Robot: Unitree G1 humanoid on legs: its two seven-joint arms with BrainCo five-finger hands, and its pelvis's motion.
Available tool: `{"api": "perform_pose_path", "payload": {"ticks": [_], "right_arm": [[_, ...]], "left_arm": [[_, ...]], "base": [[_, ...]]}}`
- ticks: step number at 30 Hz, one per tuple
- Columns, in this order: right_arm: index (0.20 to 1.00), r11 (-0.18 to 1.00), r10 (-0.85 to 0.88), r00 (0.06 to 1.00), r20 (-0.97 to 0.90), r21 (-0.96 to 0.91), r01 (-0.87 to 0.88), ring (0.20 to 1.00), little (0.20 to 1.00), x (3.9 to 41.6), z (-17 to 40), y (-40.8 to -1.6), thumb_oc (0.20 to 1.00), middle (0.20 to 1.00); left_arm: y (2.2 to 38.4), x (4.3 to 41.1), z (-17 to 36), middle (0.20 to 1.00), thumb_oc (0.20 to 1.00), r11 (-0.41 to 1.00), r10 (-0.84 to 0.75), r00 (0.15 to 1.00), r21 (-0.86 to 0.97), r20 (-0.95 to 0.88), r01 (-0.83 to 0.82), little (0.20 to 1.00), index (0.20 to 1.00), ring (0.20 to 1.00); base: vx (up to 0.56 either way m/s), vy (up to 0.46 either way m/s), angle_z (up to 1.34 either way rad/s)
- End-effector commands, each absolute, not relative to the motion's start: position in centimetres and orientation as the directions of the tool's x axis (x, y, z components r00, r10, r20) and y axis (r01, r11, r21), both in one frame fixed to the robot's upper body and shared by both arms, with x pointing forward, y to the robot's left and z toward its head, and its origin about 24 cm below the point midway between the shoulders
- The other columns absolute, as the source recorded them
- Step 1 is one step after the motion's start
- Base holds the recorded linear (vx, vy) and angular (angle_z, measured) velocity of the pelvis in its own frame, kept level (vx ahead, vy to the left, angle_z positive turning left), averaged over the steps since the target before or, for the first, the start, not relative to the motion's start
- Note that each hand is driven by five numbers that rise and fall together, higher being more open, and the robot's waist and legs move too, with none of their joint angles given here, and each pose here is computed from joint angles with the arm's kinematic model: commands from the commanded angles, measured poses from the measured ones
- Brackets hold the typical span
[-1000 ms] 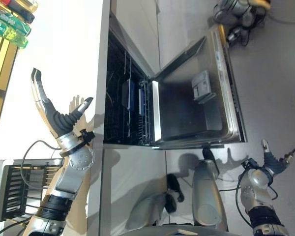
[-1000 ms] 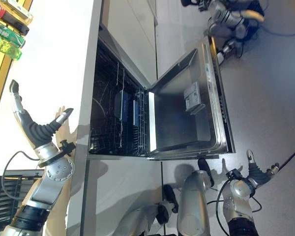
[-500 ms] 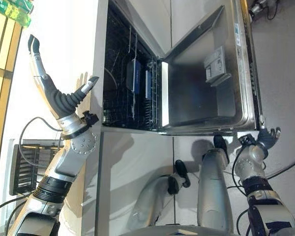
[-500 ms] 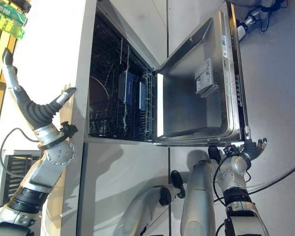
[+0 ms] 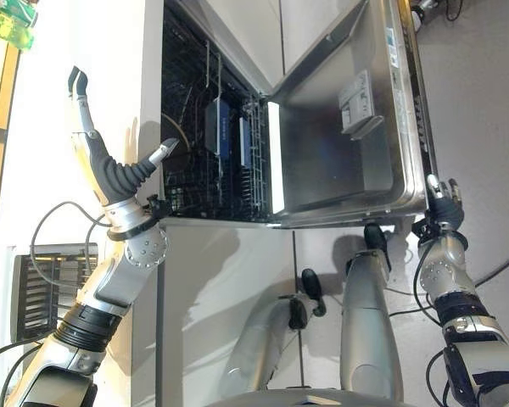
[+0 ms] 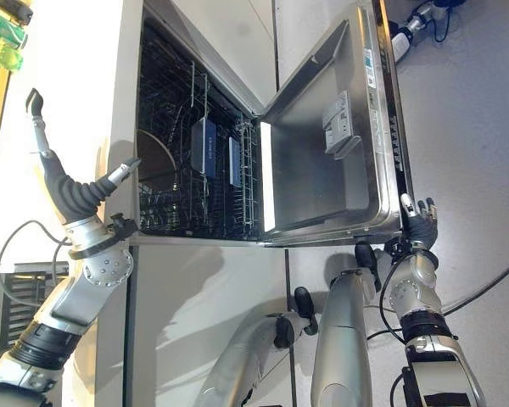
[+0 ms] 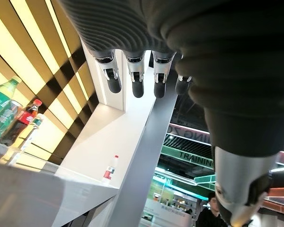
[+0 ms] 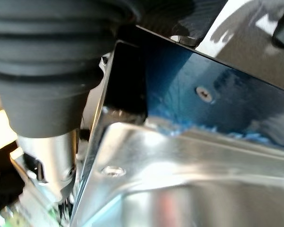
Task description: Pick up plates and place into dishwasher.
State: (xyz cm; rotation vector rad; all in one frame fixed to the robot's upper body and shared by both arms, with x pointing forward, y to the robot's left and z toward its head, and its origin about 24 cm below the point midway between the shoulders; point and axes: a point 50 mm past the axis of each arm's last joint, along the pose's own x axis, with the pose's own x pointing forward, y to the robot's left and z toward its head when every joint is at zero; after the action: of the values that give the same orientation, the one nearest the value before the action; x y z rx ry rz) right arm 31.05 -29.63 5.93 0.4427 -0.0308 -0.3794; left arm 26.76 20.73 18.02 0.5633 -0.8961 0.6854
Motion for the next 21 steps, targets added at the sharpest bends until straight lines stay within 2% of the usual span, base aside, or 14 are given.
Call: {"api": "perform_pose_path", "payload": {"ticks": [1,8,15,21], "right_arm": [[1.0,0.908,0.159,0.904,0.397,0.301,-0.292,1.0,1.0,35.5,18.0,-19.8,1.0,1.0],[1.0,0.882,0.304,0.872,0.383,0.234,-0.41,1.0,1.0,35.1,18.5,-17.4,1.0,1.0],[1.0,0.865,0.302,0.882,0.362,0.285,-0.413,1.0,1.0,34.5,17.1,-16.6,1.0,1.0],[1.0,0.827,0.41,0.844,0.345,0.249,-0.503,1.0,1.0,33.4,16.0,-12.3,1.0,1.0]], "left_arm": [[20.7,26.9,20.4,1.0,1.0,0.683,0.353,0.376,0.038,0.856,-0.729,1.0,1.0,1.0],[21.3,26.8,20.8,1.0,1.0,0.679,0.353,0.369,0.036,0.86,-0.734,1.0,1.0,1.0],[21.7,26.6,20.4,1.0,1.0,0.689,0.359,0.391,0.042,0.847,-0.723,1.0,1.0,1.0],[21.4,26.9,20.2,1.0,1.0,0.692,0.373,0.418,0.052,0.829,-0.72,1.0,1.0,1.0]], "base": [[-0.04,-0.016,-0.04],[-0.02,0.011,0.0],[0.04,0.062,0.16],[0.09,0.062,0.2]]}}
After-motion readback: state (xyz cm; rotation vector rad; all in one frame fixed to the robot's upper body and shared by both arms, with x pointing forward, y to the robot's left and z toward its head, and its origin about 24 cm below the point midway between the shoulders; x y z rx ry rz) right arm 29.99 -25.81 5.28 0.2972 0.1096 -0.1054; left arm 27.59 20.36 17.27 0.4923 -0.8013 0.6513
